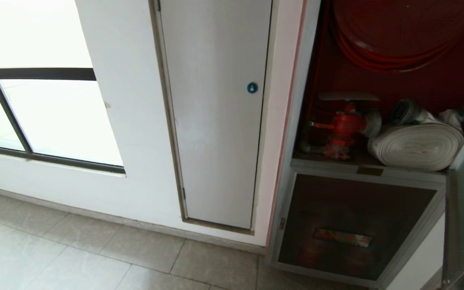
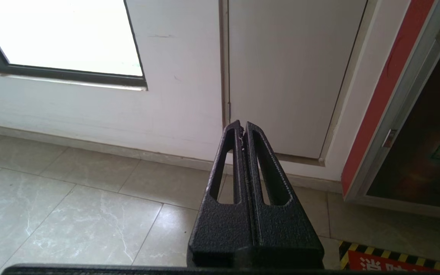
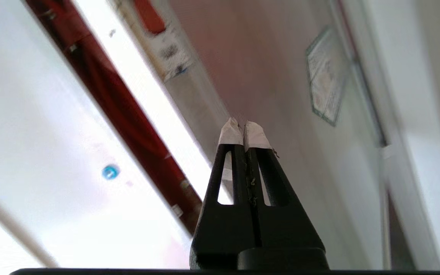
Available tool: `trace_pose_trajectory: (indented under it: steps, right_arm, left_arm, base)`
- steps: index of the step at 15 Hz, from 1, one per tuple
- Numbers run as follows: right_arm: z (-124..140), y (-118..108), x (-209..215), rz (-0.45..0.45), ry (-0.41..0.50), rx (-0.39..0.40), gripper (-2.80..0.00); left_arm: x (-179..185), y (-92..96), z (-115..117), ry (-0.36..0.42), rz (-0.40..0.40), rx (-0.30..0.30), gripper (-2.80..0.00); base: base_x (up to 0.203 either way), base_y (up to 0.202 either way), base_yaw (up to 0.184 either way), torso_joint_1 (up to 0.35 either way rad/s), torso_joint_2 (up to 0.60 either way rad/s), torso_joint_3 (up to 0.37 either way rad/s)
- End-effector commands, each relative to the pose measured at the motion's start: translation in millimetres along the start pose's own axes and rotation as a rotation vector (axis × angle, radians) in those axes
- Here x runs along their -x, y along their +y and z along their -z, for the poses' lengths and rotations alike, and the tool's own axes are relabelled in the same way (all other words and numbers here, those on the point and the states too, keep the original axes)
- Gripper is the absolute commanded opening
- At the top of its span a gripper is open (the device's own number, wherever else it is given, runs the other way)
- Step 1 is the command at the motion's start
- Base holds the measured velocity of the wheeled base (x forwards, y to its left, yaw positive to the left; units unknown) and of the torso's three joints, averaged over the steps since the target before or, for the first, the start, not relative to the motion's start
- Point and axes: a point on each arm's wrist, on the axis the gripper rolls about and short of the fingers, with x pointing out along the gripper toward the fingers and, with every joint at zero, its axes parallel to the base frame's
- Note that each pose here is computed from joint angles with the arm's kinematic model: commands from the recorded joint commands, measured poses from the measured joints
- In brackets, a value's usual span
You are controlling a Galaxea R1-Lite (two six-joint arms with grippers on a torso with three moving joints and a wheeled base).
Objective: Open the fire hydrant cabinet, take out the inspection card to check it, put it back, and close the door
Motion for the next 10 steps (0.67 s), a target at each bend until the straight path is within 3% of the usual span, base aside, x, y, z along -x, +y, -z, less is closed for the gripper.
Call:
trace_pose_trajectory:
  steps: [1, 5, 10]
  right_arm:
    - [0.2, 1.0, -14.6, -0.007, 0.053, -0.016, -2.80]
    - [5.0, 3.1, -42.6, -0.113, 0.237, -0.079, -2.80]
    - [36.3, 17.4, -101.1, -0.229, 0.441, -0.134, -2.80]
  left_arm:
    - [-0.6, 0.0, 2.1, 0.009, 0.000, 0.000, -2.80]
    - [-0.6, 0.0, 2.1, 0.009, 0.000, 0.000, -2.80]
    - [-0.6, 0.0, 2.1, 0.009, 0.000, 0.000, -2.80]
  base:
    - [0.000, 0.000, 0.000, 0.000, 0.00, 0.000]
    - [0.000, 0.000, 0.000, 0.000, 0.00, 0.000]
    - [0.000, 0.000, 0.000, 0.000, 0.00, 0.000]
